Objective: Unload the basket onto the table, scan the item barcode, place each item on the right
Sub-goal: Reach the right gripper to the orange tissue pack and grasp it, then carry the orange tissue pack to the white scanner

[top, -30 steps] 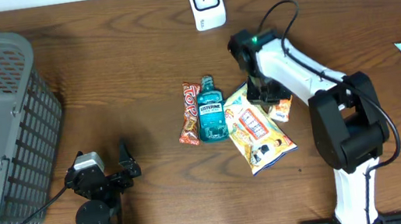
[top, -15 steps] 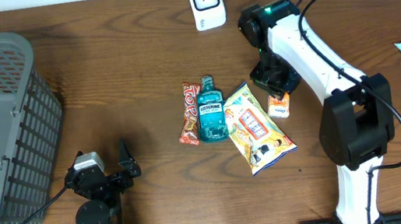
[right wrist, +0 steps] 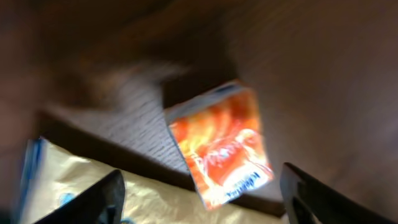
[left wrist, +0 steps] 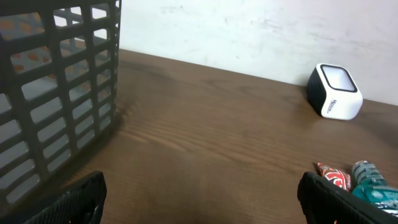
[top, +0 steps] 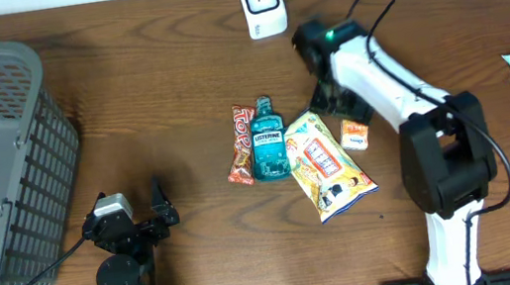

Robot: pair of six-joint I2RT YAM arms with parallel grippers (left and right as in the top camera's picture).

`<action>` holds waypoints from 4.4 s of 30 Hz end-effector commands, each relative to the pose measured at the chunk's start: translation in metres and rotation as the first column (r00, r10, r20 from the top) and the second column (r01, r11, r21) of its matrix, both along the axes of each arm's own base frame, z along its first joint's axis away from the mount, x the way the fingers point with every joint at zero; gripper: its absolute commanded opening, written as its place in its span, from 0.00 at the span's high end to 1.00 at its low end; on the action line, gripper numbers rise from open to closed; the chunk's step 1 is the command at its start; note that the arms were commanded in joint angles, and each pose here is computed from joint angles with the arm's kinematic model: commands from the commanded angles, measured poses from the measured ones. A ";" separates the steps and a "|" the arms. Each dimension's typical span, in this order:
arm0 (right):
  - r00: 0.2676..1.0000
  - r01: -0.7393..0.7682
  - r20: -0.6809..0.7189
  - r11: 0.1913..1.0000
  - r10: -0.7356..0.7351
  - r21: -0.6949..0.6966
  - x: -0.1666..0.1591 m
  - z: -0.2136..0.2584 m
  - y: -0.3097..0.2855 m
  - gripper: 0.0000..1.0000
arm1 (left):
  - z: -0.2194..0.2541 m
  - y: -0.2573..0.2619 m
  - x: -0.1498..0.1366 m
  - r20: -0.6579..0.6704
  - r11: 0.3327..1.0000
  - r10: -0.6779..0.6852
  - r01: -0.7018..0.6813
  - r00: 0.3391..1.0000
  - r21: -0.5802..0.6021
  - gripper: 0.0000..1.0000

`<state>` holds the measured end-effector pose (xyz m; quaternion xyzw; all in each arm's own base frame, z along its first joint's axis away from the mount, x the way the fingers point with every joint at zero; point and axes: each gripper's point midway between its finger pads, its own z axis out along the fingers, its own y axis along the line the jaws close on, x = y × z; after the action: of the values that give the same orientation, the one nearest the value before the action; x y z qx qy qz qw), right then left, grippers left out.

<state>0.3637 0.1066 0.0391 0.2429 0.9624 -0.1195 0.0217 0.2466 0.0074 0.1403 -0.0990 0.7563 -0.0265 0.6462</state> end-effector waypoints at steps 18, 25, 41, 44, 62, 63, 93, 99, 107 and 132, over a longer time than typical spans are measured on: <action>0.996 -0.047 -0.073 0.999 0.049 0.018 -0.028 -0.061 -0.015 0.98 | -0.018 0.005 -0.002 -0.056 1.000 0.025 -0.025 0.998 0.002 0.02; 0.964 0.134 -0.248 0.979 -0.094 0.150 -0.045 -0.013 -0.008 0.98 | -0.018 0.005 -0.002 -0.056 1.000 0.025 -0.025 0.998 0.002 0.02; 0.718 0.626 -0.664 0.612 -0.210 0.483 -0.071 0.088 0.057 0.98 | -0.018 0.005 -0.002 -0.056 1.000 0.025 -0.025 0.998 0.002 0.02; 0.723 0.624 -0.673 0.564 -0.155 0.541 -0.071 0.097 0.071 0.99 | -0.018 0.005 -0.002 -0.056 1.000 0.025 -0.025 0.998 0.002 0.02; 0.258 0.941 -0.814 0.325 -0.521 0.090 -0.070 0.104 0.085 0.97 | -0.018 0.005 -0.002 -0.056 1.000 0.025 -0.025 0.998 0.002 0.02; 0.225 0.952 -0.821 0.299 -0.525 0.069 -0.069 0.106 0.088 0.97 | -0.018 0.005 -0.002 -0.056 1.000 0.025 -0.025 0.998 0.001 0.02; 0.749 0.604 -0.639 0.574 -0.173 0.553 -0.062 0.090 0.061 0.99 | -0.018 0.005 -0.002 -0.056 1.000 0.025 -0.025 0.998 0.002 0.02; 0.861 0.424 -0.509 0.543 0.007 0.725 -0.054 0.093 0.069 0.99 | -0.018 0.005 -0.002 -0.056 1.000 0.025 -0.025 0.998 0.002 0.02; 0.988 0.135 -0.088 0.433 -0.129 0.891 0.063 0.084 0.101 0.99 | -0.018 0.005 -0.002 -0.056 1.000 0.025 -0.025 0.998 0.001 0.02; 0.593 -0.358 0.586 0.470 -0.553 0.807 0.263 0.099 0.143 0.99 | -0.018 0.005 -0.002 -0.056 1.000 0.025 -0.025 0.998 0.002 0.02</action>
<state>0.6161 0.2540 0.1926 0.2373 0.7453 0.5107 0.3568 0.2465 0.0073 0.1404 -0.0989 0.7564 -0.0266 0.6460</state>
